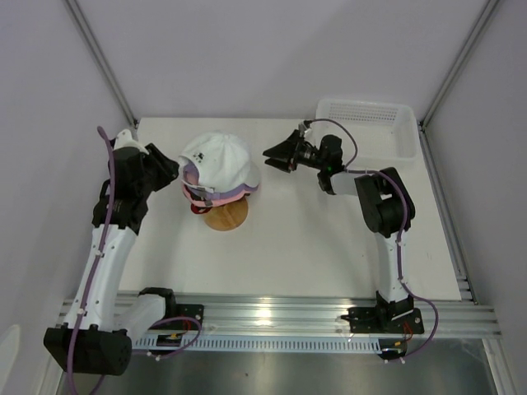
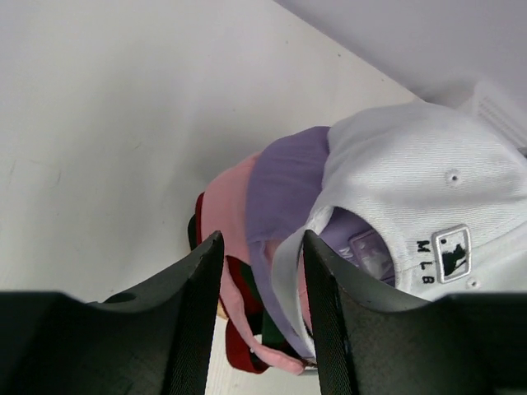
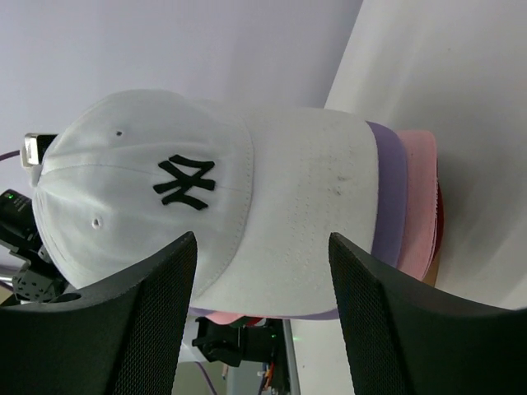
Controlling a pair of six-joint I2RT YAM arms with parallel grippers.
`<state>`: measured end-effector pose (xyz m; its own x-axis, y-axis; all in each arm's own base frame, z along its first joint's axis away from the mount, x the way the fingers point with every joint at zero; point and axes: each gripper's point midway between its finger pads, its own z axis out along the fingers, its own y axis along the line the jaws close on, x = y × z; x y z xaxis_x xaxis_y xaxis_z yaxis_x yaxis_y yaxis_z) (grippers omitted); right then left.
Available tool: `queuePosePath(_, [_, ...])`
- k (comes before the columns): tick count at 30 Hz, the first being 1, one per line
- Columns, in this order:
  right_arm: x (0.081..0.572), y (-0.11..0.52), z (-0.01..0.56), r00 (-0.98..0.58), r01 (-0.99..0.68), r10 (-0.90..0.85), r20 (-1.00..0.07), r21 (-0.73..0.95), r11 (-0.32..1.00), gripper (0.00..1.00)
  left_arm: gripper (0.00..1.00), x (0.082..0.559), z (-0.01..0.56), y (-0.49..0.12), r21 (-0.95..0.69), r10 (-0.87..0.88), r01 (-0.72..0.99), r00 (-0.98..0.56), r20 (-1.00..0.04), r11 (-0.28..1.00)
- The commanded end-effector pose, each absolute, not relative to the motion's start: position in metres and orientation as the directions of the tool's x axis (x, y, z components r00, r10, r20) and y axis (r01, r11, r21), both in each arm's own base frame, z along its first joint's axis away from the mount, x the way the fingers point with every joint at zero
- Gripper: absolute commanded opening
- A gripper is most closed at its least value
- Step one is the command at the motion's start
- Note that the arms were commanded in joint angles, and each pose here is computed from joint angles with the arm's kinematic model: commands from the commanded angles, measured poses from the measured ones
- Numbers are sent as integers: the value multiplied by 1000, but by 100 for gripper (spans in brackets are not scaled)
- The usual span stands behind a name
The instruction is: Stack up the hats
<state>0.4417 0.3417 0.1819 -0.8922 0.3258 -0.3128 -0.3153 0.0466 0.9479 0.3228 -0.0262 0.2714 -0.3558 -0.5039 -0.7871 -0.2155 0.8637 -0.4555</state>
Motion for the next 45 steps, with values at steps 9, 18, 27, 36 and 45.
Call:
queuePosePath(9, [453,365,214,-838,-443,292,-461,887,127,68,41,363,279,-56,-418,-372,8,-442,-816,908])
queuePosePath(18, [455,377,204,-847,-431,273,-456,890,149,67,13,362,278,-26,-229,-299,-206,-428,-853,951])
queuePosePath(27, [462,374,186,-842,-408,270,-468,878,249,67,1,320,287,-5,-191,-301,-296,-390,-870,936])
queuePosePath(36, [462,390,161,-863,-380,247,-441,888,259,66,1,313,219,-25,-158,-278,-246,-597,-752,956])
queuePosePath(45, [469,390,153,-866,-342,292,-407,906,249,65,1,269,129,-39,-197,-374,-321,-720,-585,927])
